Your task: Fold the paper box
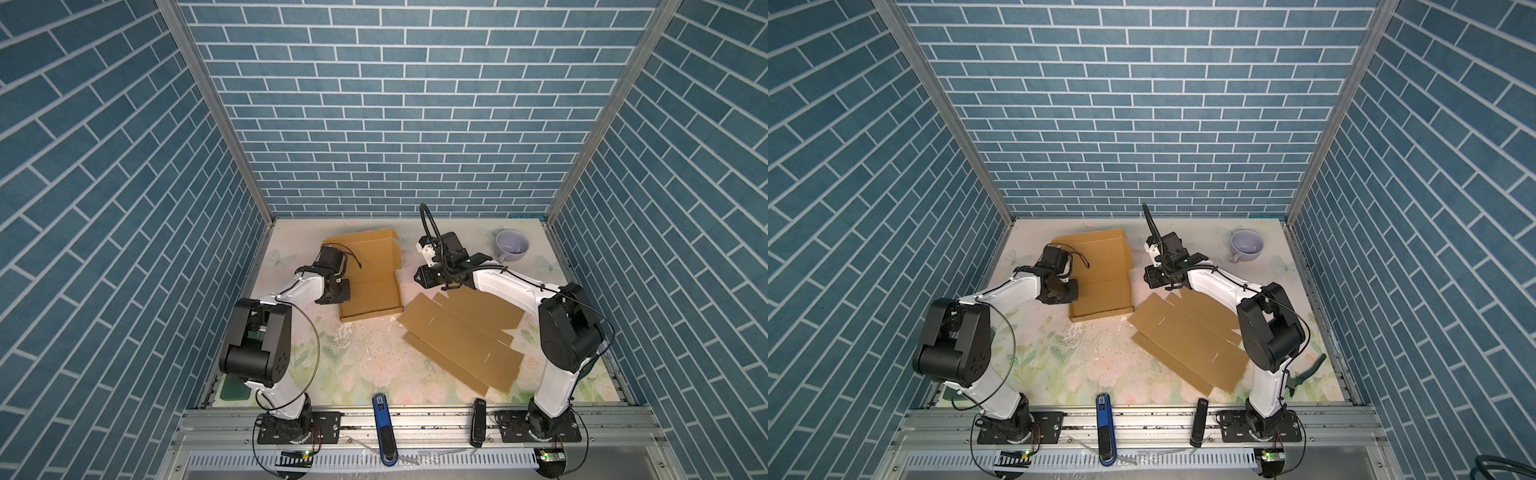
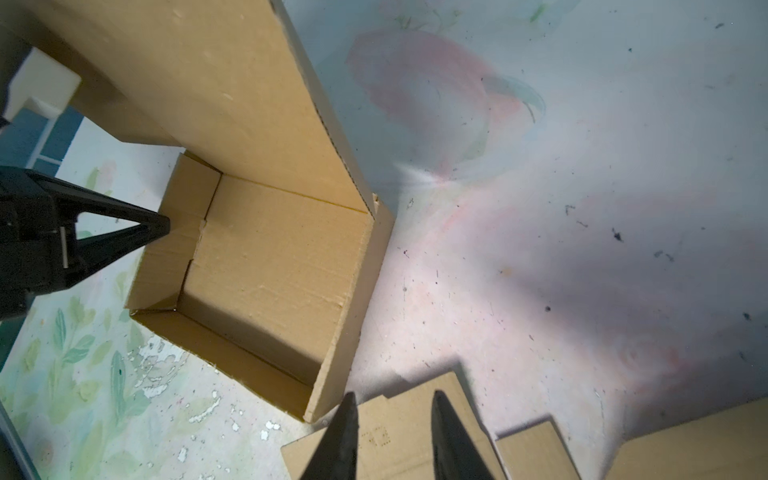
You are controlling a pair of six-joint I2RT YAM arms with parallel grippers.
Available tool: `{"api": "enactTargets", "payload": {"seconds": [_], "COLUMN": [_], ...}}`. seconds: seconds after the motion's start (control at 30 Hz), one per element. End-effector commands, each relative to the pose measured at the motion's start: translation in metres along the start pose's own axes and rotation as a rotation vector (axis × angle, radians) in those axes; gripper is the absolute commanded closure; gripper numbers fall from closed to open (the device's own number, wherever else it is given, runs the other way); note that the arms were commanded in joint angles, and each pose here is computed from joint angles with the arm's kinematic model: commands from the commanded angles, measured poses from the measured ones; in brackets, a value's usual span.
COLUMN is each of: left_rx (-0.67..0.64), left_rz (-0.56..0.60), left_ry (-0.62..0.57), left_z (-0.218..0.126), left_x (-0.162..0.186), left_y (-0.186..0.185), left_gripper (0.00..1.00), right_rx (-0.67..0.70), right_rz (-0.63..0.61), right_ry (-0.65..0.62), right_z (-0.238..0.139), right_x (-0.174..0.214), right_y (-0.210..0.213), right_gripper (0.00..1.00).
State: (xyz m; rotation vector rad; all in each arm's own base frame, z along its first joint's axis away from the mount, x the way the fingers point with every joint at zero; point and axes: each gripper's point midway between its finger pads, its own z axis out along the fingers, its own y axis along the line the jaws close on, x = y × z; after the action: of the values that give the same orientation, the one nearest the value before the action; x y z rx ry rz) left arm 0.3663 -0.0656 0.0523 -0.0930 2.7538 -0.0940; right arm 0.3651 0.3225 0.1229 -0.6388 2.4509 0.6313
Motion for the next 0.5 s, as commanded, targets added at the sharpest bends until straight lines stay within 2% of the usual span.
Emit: {"api": "enactTargets", "payload": {"seconds": [0.0,0.23,0.33,0.47], "left_rx": [0.001,-0.037,-0.023,0.016], "left_rz": [0.057,0.060,0.041,0.010], "left_ry": [0.003,-0.009,-0.031,-0.087], "left_z": [-0.005,-0.002,-0.007,-0.033], "left_x": [-0.008,-0.018,-0.022,-0.030], "left_y": [0.004,0.015,0.013,0.006], "left_gripper": [0.87,0.81,0.73,0.61], "right_rx": [0.029,0.030,0.023,0.003], "right_rz": [0.028,0.037,0.039,0.049], "right_ry": [-0.017,-0.011,-0.023,-0.055], "right_z": [-0.014,-0.008,-0.007,-0.007], "right_x": [0.001,-0.001,-0.005,-0.012], "right_y": [-0.006,-0.007,-0.006,-0.002], "right_gripper": [0.69,0.69,0.69,0.68]}}
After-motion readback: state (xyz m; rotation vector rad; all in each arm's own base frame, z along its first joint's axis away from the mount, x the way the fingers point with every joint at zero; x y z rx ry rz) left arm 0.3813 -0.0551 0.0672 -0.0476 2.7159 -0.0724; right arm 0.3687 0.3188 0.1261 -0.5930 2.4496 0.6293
